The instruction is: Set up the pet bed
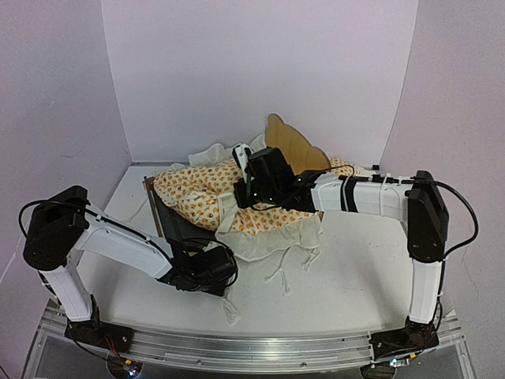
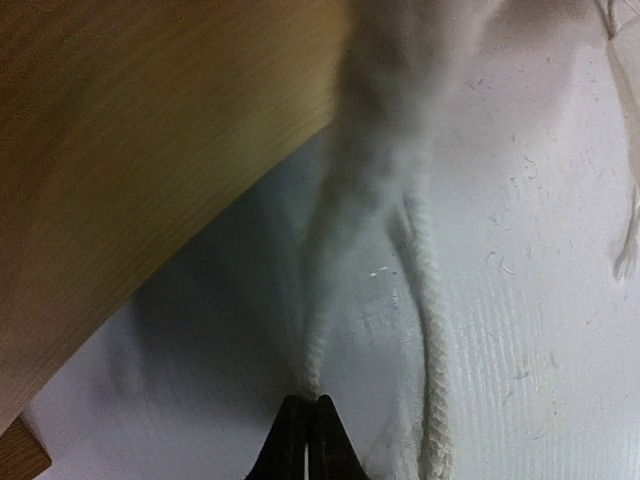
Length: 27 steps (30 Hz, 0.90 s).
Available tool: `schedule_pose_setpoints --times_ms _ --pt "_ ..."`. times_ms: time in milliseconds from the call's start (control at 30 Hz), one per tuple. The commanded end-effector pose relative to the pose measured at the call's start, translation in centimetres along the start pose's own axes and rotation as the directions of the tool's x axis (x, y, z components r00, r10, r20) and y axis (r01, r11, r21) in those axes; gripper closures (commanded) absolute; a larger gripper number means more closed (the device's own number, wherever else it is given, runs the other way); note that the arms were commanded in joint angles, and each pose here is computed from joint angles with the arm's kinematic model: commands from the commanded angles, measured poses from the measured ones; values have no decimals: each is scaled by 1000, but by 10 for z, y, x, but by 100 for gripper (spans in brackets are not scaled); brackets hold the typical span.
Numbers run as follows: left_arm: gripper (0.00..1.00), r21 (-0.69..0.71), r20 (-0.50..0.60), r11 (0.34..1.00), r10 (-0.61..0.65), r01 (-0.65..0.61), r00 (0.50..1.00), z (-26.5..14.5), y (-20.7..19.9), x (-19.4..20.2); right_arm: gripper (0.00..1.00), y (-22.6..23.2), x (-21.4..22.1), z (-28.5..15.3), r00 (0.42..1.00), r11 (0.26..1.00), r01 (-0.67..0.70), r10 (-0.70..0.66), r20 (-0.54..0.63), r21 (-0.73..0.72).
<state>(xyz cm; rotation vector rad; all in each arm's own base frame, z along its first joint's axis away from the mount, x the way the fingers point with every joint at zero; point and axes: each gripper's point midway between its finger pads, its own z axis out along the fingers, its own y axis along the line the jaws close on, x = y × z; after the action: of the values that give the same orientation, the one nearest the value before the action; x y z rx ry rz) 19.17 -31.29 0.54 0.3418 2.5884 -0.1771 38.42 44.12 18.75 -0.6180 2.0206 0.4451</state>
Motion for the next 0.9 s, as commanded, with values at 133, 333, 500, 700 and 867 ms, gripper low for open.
schedule_pose_setpoints --times_ms 133,333,500,700,867 --pt "100 24 -23 995 99 -99 995 -51 20 -1 100 -5 -36 -28 996 1000 -10 11 89 -5" --pt "100 223 292 961 95 -164 952 -158 -5 -88 100 -8 -35 -32 996 1000 -9 9 93 3" --pt "100 174 482 951 143 -255 864 -217 4 -137 100 -9 -36 -35 995 1000 -16 15 99 6" --pt "100 -76 624 968 234 -240 746 -249 40 -194 100 -8 -38 -34 994 1000 -24 23 104 6" --pt "100 -168 631 968 250 -185 734 -234 78 -223 100 -8 -40 -35 994 1000 -28 28 105 2"
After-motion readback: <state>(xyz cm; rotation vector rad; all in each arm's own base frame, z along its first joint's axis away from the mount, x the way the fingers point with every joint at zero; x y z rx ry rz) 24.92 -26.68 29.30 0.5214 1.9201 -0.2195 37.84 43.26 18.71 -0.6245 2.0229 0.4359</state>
